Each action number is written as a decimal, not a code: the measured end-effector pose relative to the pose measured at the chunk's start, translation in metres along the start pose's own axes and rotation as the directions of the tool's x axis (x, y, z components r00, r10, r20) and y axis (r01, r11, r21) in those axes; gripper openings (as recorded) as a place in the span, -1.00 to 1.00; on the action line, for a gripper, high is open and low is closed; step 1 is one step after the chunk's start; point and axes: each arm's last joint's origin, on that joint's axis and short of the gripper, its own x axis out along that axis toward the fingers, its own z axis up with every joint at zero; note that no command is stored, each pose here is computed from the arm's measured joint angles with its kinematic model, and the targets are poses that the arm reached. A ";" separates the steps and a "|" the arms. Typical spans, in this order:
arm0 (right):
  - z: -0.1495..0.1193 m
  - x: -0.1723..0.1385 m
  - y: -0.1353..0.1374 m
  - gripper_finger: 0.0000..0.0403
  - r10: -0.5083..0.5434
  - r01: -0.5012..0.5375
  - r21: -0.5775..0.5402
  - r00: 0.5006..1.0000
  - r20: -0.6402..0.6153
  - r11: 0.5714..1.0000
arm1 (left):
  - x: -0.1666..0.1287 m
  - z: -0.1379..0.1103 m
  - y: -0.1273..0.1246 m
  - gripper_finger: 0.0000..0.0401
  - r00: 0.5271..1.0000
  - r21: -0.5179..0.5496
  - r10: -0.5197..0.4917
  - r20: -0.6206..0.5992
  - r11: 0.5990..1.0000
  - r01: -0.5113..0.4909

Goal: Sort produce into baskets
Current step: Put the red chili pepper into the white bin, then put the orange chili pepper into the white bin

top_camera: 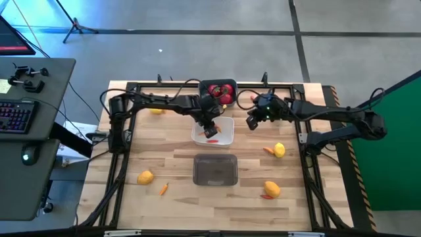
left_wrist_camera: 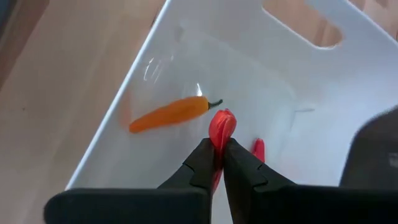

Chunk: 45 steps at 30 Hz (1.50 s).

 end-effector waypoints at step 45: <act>0.007 0.002 -0.008 -0.60 0.113 -0.113 0.016 0.993 -0.014 0.993 | -0.116 -0.042 0.101 -0.53 0.869 -0.557 0.351 -0.349 0.668 -0.493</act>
